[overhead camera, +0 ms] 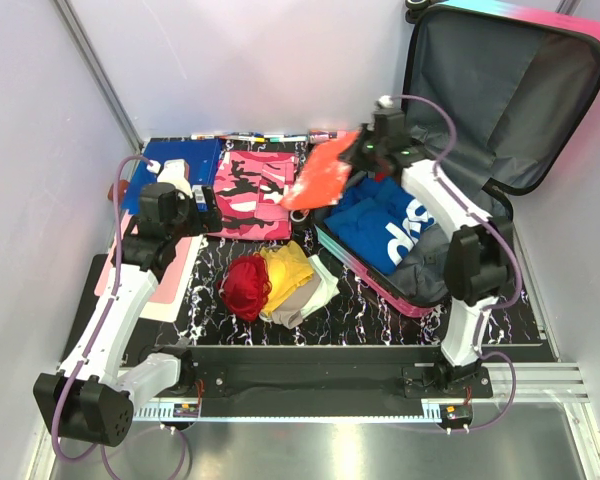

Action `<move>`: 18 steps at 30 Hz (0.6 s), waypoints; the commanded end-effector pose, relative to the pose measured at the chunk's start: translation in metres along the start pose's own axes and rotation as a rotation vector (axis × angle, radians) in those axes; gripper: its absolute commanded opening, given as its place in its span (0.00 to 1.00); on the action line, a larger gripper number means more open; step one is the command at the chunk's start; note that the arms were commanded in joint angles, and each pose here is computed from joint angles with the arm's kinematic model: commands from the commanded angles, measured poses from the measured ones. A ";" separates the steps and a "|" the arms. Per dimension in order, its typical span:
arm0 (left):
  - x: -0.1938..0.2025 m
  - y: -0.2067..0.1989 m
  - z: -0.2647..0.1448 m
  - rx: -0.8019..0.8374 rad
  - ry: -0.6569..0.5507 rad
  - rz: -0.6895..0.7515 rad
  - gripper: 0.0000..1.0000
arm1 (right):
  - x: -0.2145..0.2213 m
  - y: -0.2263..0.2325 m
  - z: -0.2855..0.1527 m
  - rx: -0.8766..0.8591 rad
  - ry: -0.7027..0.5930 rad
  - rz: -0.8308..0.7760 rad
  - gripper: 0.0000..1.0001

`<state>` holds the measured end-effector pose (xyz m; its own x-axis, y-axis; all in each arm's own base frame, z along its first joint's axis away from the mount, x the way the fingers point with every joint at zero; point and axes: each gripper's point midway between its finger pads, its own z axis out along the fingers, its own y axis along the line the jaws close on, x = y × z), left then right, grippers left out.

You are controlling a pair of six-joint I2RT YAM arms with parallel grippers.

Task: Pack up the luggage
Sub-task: Place the clothes in the luggage.

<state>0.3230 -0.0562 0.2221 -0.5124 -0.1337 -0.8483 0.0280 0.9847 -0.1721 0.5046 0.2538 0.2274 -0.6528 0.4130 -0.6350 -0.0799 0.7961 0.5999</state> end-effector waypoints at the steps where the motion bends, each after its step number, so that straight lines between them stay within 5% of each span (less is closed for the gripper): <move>1: -0.013 -0.008 -0.004 0.033 -0.045 -0.002 0.99 | -0.100 -0.022 -0.057 -0.023 -0.294 0.013 0.00; 18: -0.014 -0.009 -0.004 0.036 -0.047 -0.003 0.99 | -0.110 -0.129 -0.103 0.206 -0.373 0.092 0.00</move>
<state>0.3230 -0.0562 0.2221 -0.5124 -0.1340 -0.8482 0.0278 0.9846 -0.1724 0.5069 0.0985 0.2151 -0.5017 0.5730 -0.6481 0.1621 0.7982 0.5802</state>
